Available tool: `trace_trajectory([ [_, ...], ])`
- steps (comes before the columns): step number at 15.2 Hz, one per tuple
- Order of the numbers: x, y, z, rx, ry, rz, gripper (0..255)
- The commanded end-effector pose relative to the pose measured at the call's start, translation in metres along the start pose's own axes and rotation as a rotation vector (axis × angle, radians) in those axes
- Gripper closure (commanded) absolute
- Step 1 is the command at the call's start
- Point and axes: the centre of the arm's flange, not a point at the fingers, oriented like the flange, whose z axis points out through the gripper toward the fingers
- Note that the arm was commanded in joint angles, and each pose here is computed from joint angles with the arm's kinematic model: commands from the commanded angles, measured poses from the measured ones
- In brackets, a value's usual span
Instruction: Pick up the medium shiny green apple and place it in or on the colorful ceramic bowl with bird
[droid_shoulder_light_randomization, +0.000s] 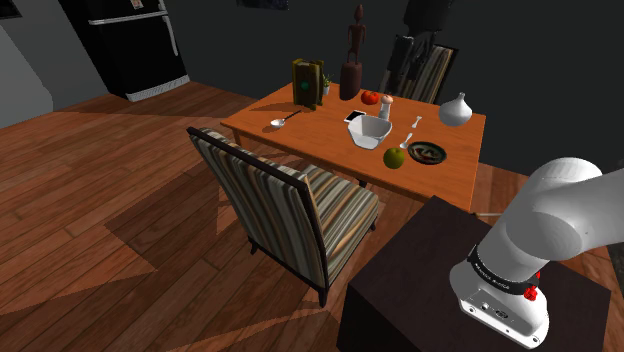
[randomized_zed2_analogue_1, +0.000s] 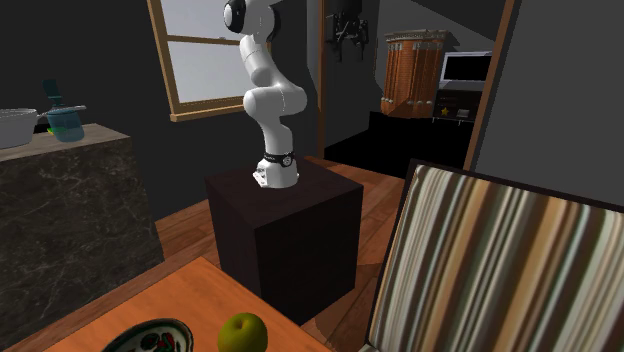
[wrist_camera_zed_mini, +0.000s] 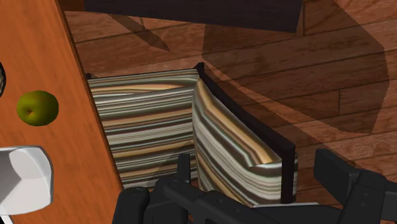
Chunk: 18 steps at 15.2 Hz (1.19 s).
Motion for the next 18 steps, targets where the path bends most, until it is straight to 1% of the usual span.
trace_trajectory([
  [1, 0.0, 0.0, 0.0, 0.0, 0.0, 0.0, 0],
  [18, 0.023, 0.16, 0.153, -0.013, 0.027, 0.034, 0],
])
